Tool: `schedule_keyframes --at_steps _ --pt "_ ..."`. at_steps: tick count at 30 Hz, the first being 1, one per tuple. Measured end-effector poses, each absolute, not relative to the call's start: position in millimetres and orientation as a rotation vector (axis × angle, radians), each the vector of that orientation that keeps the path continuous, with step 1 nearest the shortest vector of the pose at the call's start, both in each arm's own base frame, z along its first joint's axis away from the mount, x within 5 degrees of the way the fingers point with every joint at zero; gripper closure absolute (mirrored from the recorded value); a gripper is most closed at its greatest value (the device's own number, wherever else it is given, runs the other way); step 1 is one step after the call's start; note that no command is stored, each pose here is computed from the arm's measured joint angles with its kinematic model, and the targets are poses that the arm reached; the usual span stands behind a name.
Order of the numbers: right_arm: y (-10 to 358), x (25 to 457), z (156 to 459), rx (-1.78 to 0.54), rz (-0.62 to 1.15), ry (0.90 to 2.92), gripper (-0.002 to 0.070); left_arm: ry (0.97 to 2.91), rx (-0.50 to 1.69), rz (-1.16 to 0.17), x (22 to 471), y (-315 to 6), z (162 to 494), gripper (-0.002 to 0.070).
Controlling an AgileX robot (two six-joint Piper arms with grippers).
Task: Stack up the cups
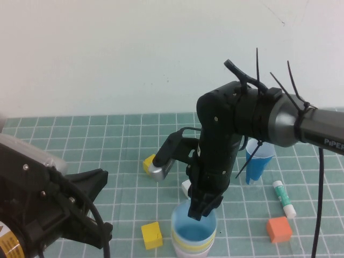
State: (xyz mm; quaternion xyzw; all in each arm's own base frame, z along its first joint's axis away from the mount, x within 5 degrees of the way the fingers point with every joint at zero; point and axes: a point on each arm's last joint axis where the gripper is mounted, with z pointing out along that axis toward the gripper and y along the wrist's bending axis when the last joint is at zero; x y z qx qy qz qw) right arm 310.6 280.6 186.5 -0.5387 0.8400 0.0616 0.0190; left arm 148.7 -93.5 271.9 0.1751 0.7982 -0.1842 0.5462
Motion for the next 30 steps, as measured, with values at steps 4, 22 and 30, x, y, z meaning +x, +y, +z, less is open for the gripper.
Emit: schedule_keyframes --at_steps 4,22,30 --pt "281 311 186 -1.63 0.183 2.633 0.0339 1.89 0.423 -0.431 149 -93 272 0.0676" --pt "196 284 446 -1.243 -0.417 2.07 0.0541 1.734 0.485 -0.559 129 -93 293 0.0676" --pt "109 189 540 -0.989 -0.376 1.855 0.0671 1.692 0.501 -0.684 117 -95 301 0.0676"
